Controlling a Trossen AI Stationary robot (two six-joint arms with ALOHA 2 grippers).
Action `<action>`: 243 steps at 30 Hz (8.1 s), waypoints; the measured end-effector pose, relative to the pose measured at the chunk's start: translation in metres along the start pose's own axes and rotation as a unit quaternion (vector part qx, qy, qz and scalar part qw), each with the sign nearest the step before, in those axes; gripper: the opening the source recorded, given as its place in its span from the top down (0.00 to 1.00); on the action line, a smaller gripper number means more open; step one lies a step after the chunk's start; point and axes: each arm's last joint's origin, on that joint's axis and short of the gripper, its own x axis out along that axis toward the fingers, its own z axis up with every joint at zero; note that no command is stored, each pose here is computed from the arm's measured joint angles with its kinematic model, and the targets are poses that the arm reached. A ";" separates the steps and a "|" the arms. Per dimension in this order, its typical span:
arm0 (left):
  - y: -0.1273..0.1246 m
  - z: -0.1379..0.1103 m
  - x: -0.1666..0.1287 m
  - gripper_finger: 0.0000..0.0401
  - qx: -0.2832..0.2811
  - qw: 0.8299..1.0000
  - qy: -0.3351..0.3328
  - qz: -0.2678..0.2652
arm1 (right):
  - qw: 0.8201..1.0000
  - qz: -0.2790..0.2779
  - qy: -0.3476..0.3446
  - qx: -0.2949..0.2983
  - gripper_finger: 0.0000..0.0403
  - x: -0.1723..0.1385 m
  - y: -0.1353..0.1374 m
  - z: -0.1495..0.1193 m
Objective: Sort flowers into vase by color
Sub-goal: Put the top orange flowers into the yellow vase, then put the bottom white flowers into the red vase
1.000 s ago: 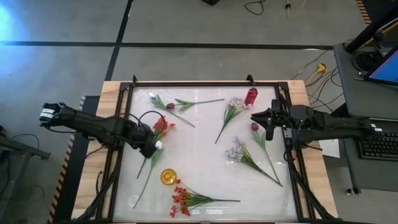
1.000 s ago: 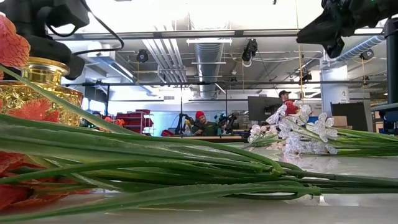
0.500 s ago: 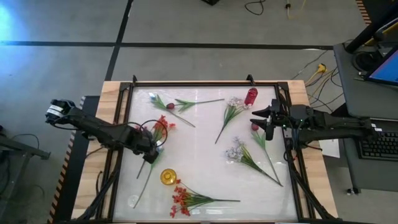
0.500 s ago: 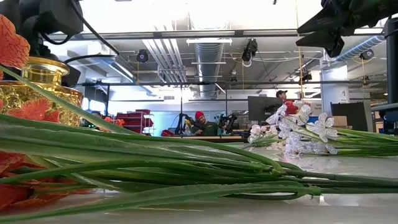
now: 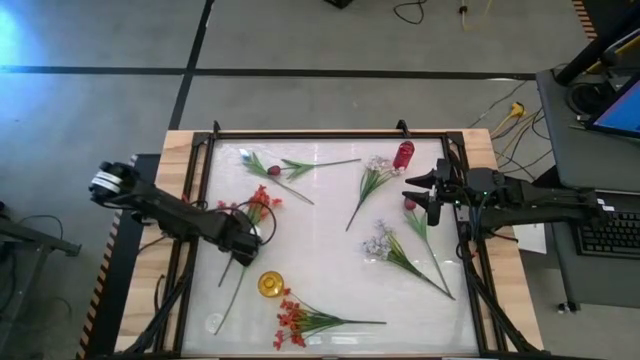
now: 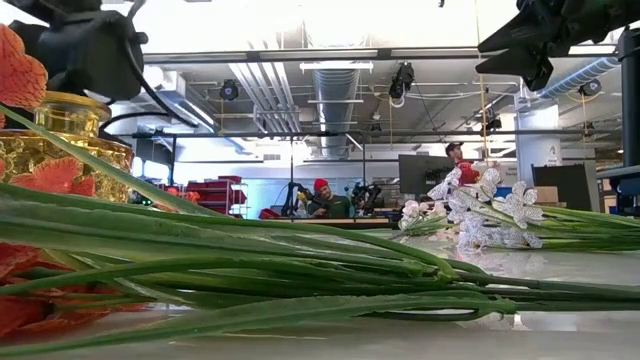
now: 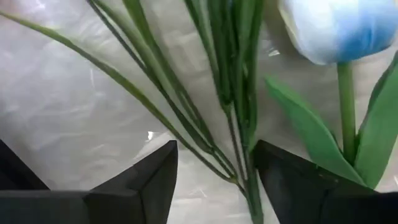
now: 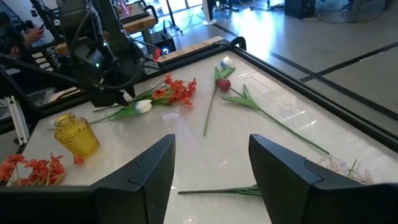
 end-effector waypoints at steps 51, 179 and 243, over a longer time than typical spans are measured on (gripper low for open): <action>-0.017 -0.012 -0.114 1.00 0.163 0.725 -0.537 -0.399 | 1.000 -0.007 0.029 0.000 0.52 0.009 -0.003 -0.017; -0.061 -0.109 -0.063 1.00 0.232 0.588 -0.686 -0.362 | 1.000 -0.005 0.019 0.006 0.52 0.018 -0.006 -0.036; -0.034 -0.154 -0.051 0.45 0.084 0.689 -0.646 -0.318 | 0.998 -0.004 0.013 0.060 0.52 0.018 -0.006 -0.034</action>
